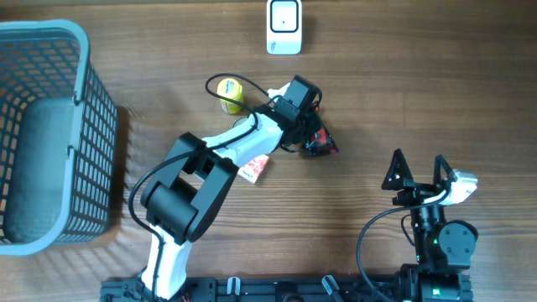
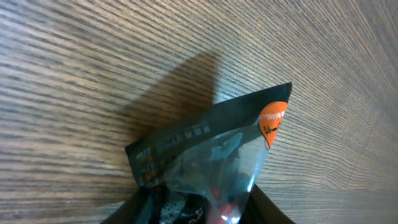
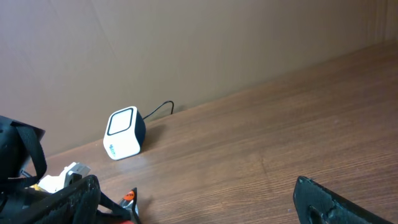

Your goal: Scan the item barcode

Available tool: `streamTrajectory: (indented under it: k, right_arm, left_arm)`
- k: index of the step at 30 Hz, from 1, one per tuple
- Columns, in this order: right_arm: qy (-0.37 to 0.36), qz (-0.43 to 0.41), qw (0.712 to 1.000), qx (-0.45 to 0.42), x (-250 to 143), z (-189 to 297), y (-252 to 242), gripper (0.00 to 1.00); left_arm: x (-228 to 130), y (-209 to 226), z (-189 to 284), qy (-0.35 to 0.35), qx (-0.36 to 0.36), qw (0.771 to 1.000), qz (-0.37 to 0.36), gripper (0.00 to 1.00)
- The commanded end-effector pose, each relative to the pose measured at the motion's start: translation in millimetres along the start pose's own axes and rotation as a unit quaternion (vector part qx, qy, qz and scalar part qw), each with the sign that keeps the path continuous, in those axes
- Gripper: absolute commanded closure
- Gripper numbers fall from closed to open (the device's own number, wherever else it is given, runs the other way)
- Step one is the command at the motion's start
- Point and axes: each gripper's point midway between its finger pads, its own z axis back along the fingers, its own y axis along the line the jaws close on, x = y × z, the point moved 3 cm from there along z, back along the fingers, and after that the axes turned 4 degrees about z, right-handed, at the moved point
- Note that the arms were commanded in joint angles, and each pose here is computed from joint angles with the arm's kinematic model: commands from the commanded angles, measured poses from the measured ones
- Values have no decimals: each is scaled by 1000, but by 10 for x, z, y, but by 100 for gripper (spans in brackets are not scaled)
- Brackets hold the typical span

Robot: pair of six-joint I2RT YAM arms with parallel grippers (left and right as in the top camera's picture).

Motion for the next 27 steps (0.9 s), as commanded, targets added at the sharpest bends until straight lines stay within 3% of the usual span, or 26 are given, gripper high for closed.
streamTrajectory:
  k: [1,8,17,23,27]
  right_arm:
    - [-3,2,1000,-1,8,2,0,0]
    - [-3,2,1000,-1,8,2,0,0]
    - [-3,2,1000,-1,8,2,0,0]
    - [-3,2,1000,-1,8,2,0,0]
    - [-3,2,1000,-1,8,2,0,0]
  left_arm:
    - [-73,252,-218,12,37,999,9,73]
    - [-164,193,-214,47,18,999,10,94]
    - [-193,44,-192,81,-26,996,11,96]
    - [93,-285,107,153,-159,975,29,96]
    - [377,-567,483,208,-275,937,54,96]
